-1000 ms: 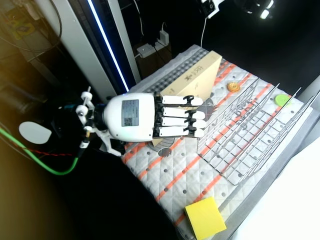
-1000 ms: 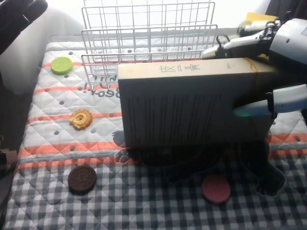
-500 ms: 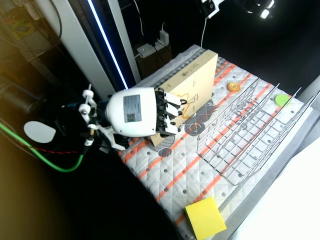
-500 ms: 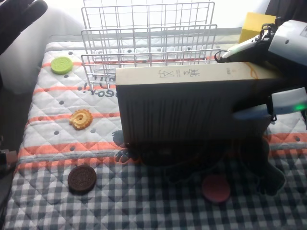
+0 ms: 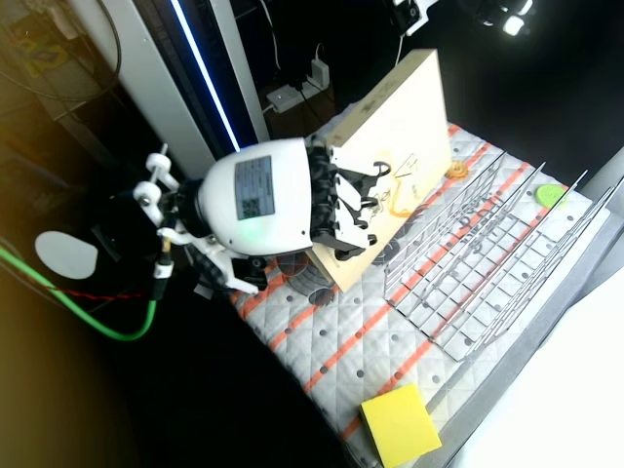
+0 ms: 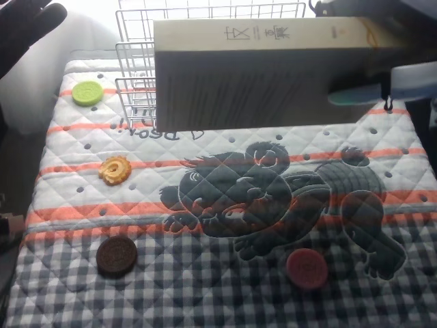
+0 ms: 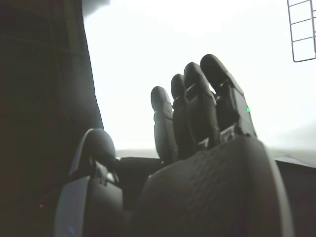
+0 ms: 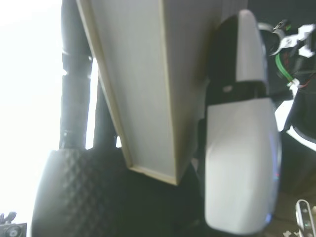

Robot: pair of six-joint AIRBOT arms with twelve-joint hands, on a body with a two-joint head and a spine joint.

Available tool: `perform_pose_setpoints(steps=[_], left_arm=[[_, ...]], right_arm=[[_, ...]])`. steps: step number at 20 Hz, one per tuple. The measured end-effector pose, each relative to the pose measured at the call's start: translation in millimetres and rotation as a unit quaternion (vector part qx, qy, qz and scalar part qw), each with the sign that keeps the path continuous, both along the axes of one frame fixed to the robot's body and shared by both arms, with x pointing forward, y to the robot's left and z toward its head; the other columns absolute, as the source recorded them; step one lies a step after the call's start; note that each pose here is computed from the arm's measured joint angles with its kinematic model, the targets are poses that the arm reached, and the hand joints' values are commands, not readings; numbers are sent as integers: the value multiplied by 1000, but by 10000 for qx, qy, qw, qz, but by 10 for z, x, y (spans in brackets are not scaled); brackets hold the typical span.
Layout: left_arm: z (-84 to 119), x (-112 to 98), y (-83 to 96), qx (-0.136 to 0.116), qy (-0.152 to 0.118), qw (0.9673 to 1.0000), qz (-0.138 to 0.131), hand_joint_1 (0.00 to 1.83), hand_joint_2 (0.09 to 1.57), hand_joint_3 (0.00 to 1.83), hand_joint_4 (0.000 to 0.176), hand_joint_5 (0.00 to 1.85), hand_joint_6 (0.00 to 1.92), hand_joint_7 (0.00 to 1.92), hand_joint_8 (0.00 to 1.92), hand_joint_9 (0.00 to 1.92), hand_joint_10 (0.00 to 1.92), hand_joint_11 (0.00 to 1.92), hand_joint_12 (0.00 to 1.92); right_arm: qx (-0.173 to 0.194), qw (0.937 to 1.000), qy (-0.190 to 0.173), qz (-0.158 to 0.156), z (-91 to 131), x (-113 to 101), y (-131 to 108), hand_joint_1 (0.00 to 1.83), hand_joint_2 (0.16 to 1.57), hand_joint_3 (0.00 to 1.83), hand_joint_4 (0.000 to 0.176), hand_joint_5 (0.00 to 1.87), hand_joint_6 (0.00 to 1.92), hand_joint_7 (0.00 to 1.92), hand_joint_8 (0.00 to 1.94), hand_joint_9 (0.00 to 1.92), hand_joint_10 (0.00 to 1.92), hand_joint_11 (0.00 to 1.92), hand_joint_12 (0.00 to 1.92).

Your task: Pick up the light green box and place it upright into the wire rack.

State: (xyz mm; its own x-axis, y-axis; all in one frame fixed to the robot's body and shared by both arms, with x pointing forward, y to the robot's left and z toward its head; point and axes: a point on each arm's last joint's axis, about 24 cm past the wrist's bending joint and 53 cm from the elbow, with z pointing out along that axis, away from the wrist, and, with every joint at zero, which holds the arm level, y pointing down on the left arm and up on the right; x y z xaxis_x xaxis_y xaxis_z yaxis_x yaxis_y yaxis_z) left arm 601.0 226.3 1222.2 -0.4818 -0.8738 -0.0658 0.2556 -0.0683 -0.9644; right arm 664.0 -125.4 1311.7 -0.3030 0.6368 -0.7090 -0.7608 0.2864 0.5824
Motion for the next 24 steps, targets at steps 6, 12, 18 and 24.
perform_pose_setpoints(steps=[6, 12, 18, 24], left_arm=[[-21, 14, 10, 21, 37, 10000, 20, 371, 1121, 3, 26, 540, 2, 406, 0, 388, 0, 28, 839], [-50, 15, -9, 29, 74, 10000, -1, 387, 1120, 0, 40, 539, 1, 400, 2, 386, 2, 22, 833], [-33, 13, -35, 15, 42, 10000, -40, 352, 1111, 2, 45, 546, 0, 408, 0, 393, 0, 31, 782], [-29, 20, -43, 7, 22, 10000, -51, 371, 1127, 4, 54, 536, 3, 393, 1, 391, 1, 17, 782]], right_arm=[[79, 9989, -456, 108, 335, -71, 62, 1130, 1171, 0, 0, 876, 1124, 1383, 0, 1565, 5, 1369, 451], [194, 9977, -655, 26, 541, -21, 22, 1135, 1159, 0, 0, 899, 1089, 1407, 12, 1557, 9, 1357, 419], [216, 9976, -590, -308, 667, 288, 6, 1118, 1193, 5, 0, 829, 1195, 1382, 1, 1570, 4, 1365, 534], [-62, 9989, -325, -325, 466, 441, 233, 1114, 1204, 0, 0, 818, 1213, 1453, 14, 1589, 13, 1467, 420]])
